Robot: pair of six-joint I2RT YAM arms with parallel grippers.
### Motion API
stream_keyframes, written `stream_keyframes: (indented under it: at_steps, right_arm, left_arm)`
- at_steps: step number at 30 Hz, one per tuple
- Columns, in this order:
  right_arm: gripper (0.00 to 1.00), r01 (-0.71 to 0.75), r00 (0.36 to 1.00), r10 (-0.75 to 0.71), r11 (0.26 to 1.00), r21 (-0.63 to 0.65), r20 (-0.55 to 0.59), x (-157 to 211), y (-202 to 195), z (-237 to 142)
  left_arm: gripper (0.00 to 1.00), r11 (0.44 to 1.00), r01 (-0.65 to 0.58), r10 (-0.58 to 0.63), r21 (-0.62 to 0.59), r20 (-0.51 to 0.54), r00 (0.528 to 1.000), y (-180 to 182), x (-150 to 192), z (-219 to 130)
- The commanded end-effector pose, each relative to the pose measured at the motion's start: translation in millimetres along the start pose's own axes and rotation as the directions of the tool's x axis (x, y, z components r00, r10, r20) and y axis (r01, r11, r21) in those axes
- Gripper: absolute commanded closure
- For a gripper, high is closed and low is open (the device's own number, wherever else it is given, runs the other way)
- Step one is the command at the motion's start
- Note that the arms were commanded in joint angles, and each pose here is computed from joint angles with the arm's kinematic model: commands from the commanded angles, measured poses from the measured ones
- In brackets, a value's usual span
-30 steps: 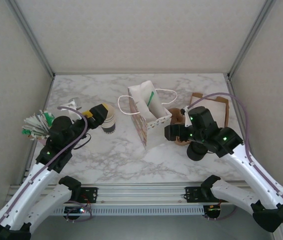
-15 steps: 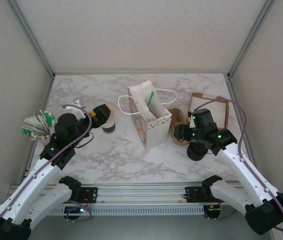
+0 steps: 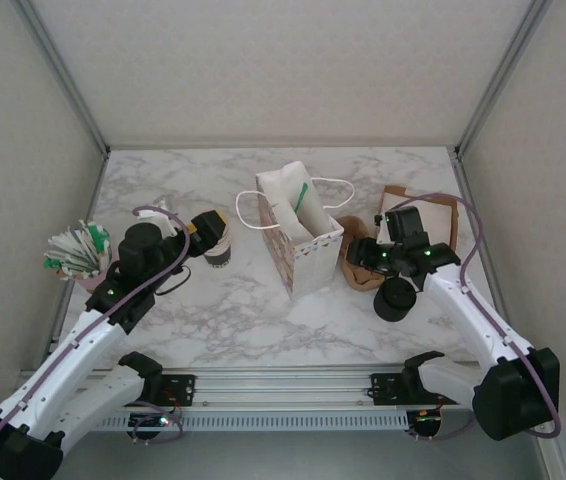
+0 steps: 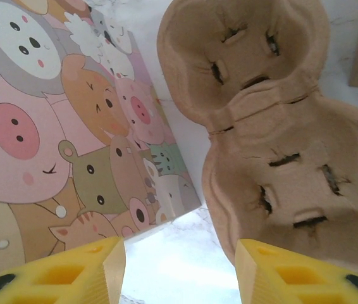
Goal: Pack the takeout coffee
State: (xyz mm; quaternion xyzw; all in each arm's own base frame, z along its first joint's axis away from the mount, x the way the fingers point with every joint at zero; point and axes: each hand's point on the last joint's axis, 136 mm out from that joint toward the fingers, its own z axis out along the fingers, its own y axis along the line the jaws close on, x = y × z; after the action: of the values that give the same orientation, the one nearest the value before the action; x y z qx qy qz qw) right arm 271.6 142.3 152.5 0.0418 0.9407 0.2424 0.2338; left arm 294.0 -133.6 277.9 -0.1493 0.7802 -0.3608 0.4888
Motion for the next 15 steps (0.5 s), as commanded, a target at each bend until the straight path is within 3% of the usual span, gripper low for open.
stream_keyframes:
  at_steps: [1,15]
  right_arm:
    - [0.51,-0.015,1.0,0.014,0.999,-0.049,-0.014,0,6,8]
    - [0.5,-0.063,0.992,0.046,0.987,-0.147,-0.117,17,18,29]
  left_arm:
    - [0.09,1.0,-0.015,0.014,-0.013,-0.01,1.0,3,5,2]
    - [0.08,1.0,-0.016,0.016,-0.026,-0.007,1.0,6,5,4]
